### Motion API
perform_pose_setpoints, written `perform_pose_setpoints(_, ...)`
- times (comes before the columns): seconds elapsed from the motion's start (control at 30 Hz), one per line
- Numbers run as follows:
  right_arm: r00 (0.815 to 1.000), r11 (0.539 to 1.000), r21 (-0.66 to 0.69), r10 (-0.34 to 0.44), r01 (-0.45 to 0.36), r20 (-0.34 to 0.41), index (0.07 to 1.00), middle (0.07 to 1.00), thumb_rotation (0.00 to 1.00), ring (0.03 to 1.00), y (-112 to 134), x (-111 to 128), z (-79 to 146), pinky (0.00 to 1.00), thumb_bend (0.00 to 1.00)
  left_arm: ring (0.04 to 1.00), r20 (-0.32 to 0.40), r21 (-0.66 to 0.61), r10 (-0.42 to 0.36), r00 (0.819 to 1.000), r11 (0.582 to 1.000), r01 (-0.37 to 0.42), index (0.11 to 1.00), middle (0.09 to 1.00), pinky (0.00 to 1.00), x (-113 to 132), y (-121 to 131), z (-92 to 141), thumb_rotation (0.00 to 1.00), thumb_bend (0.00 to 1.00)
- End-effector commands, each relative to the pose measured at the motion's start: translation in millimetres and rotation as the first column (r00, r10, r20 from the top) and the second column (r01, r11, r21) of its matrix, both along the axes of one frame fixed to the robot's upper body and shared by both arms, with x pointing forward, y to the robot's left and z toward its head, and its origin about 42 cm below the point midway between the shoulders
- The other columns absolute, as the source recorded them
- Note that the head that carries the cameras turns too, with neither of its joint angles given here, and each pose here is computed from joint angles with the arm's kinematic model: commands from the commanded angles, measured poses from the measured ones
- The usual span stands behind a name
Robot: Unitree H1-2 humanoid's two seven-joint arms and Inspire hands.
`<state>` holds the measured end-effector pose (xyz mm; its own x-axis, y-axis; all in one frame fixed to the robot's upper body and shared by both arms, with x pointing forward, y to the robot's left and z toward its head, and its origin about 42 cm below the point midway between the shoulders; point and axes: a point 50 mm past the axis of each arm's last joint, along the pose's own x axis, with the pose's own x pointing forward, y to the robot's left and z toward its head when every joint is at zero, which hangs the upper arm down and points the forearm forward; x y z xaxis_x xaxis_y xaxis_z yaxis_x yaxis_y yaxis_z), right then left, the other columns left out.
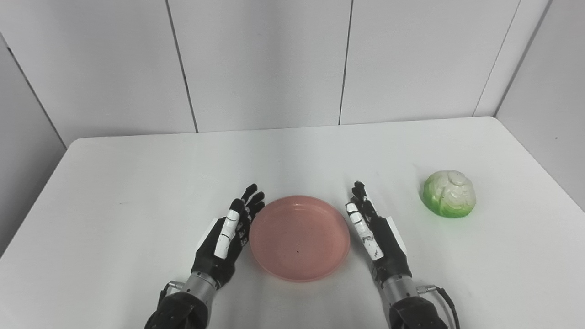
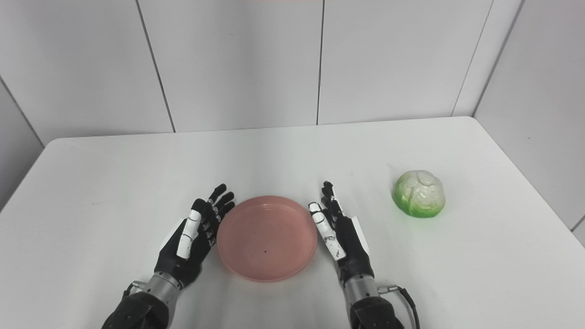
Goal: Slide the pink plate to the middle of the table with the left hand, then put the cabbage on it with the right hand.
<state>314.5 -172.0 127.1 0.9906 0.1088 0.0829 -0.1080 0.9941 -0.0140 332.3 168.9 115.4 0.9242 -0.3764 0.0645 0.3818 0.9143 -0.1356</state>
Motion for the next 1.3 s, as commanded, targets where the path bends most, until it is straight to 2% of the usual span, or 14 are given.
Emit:
perform_pose_setpoints(0.0, 0.998, 1.000, 0.011, 0.007, -0.008, 0.068, 1.000, 1.000, 0.88, 0.999, 5.5, 8.4, 21.5, 1.00, 0.66, 0.999, 0.078, 0.008, 0.050, 0.996, 0.999, -0.050, 0.997, 0.998, 1.00, 4.7, 3.3, 8.0, 0.96, 0.70)
perform_pose_setpoints(0.23, 0.997, 1.000, 0.012, 0.010, -0.011, 0.071, 1.000, 1.000, 0.87, 0.998, 2.9, 9.7, 20.8, 1.00, 0.67, 1.000, 0.098, 0.040, 0.116, 0.988, 0.992, -0.120, 1.000, 1.000, 1.00, 1.9, 1.2, 5.9, 0.97, 0.73)
perform_pose_setpoints(0.37, 0.998, 1.000, 0.015, 0.011, -0.012, 0.065, 1.000, 1.000, 0.87, 0.996, 2.8, 10.1, 21.6, 1.00, 0.68, 1.000, 0.082, 0.025, 0.119, 0.990, 0.992, -0.121, 1.000, 1.000, 1.00, -1.5, -1.6, 7.7, 0.99, 0.71)
perform_pose_setpoints(0.53, 0.998, 1.000, 0.019, 0.003, -0.004, 0.064, 1.000, 1.000, 0.86, 0.995, 3.5, 11.9, 20.3, 1.00, 0.69, 1.000, 0.029, 0.017, 0.186, 0.982, 0.982, -0.186, 1.000, 1.000, 1.00, -6.0, -3.0, 5.2, 1.00, 0.70)
perform_pose_setpoints(0.67, 0.998, 1.000, 0.015, -0.010, 0.009, 0.060, 1.000, 1.000, 0.86, 0.996, 4.5, 12.9, 20.0, 1.00, 0.69, 1.000, -0.025, 0.001, 0.218, 0.976, 0.976, -0.218, 1.000, 1.000, 1.00, -7.7, -8.3, 2.3, 1.00, 0.65)
perform_pose_setpoints(0.73, 0.998, 1.000, 0.015, -0.023, 0.022, 0.057, 1.000, 1.000, 0.86, 0.993, 4.6, 13.6, 20.2, 0.99, 0.70, 1.000, -0.024, 0.009, 0.220, 0.975, 0.975, -0.220, 1.000, 1.000, 1.00, -8.4, -10.1, 0.6, 1.00, 0.69)
perform_pose_setpoints(0.9, 0.995, 0.997, -0.024, -0.069, 0.071, 0.066, 0.992, 1.000, 0.87, 0.990, -0.1, 18.7, 24.3, 0.98, 0.72, 1.000, -0.049, -0.025, 0.233, 0.971, 0.972, -0.235, 1.000, 1.000, 1.00, -12.8, -17.1, -3.2, 1.00, 0.72)
perform_pose_setpoints(1.1, 0.984, 0.997, -0.038, -0.061, 0.068, 0.169, 1.000, 1.000, 0.85, 1.000, -13.3, 29.5, 38.3, 1.00, 0.65, 1.000, -0.062, -0.031, 0.254, 0.965, 0.966, -0.256, 1.000, 1.000, 1.00, -15.1, -19.7, -2.9, 1.00, 0.72)
perform_pose_setpoints(1.2, 0.965, 0.989, -0.095, -0.087, 0.113, 0.247, 1.000, 0.993, 0.87, 0.985, -19.4, 35.5, 52.9, 0.98, 0.66, 1.000, -0.066, -0.019, 0.264, 0.962, 0.964, -0.266, 1.000, 1.000, 1.00, -14.5, -18.1, -2.3, 1.00, 0.74)
perform_pose_setpoints(1.27, 0.935, 0.981, -0.124, -0.102, 0.152, 0.340, 1.000, 0.985, 0.85, 0.964, -26.5, 40.6, 74.7, 0.97, 0.66, 1.000, -0.074, -0.026, 0.268, 0.961, 0.962, -0.270, 1.000, 1.000, 1.00, -13.9, -14.9, -4.2, 1.00, 0.73)
